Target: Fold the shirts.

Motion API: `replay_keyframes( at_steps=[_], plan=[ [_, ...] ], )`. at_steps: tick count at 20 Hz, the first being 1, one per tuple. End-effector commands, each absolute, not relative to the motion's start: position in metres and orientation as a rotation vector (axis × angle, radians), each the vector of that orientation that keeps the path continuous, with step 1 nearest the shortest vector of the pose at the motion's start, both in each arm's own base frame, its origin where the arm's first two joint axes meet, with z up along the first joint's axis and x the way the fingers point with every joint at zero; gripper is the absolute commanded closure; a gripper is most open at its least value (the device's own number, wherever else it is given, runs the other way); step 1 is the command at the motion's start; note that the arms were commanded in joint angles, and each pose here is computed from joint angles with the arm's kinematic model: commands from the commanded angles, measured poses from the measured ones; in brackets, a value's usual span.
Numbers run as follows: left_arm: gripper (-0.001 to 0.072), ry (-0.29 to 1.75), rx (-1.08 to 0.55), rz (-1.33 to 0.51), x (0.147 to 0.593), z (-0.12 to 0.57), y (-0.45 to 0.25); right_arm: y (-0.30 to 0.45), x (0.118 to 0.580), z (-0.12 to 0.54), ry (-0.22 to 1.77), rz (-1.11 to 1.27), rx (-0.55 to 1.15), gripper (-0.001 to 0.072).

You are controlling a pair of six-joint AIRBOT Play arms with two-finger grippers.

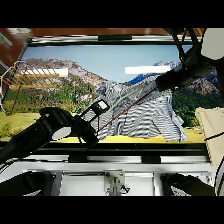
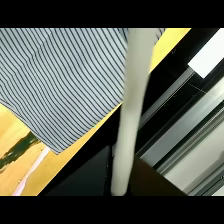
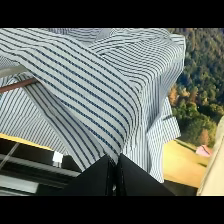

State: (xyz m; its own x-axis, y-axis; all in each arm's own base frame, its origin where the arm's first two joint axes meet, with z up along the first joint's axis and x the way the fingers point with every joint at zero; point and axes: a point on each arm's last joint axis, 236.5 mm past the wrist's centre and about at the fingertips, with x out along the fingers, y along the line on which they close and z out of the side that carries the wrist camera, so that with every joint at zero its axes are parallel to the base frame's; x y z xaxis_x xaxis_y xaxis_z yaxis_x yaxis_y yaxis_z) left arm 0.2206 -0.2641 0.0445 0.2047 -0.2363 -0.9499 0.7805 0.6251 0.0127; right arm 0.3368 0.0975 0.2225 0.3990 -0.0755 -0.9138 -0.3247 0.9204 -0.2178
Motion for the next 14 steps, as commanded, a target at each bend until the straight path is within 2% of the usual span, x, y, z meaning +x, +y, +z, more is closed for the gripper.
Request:
replay_keyframes(
  at_steps=[1,4,9,14],
  plan=[
    [0.0669,1.134,0.605,-0.760,0.220,0.055,-0.253,0.096,0.338,0.224,1.151,0.160,-0.403,0.0644],
    [0.0669,1.134,0.655,-0.720,0.224,0.057,-0.239,0.100,0.337,0.223,1.152,0.179,-0.399,0.0644],
    [0.0669,1.038,0.646,-0.759,0.245,0.051,-0.266,0.113,0.333,0.221,1.155,0.226,-0.388,0.0644],
    [0.0669,0.935,0.548,-0.819,0.261,0.050,-0.307,0.141,0.323,0.222,1.138,0.294,-0.427,0.0644]
  ],
)
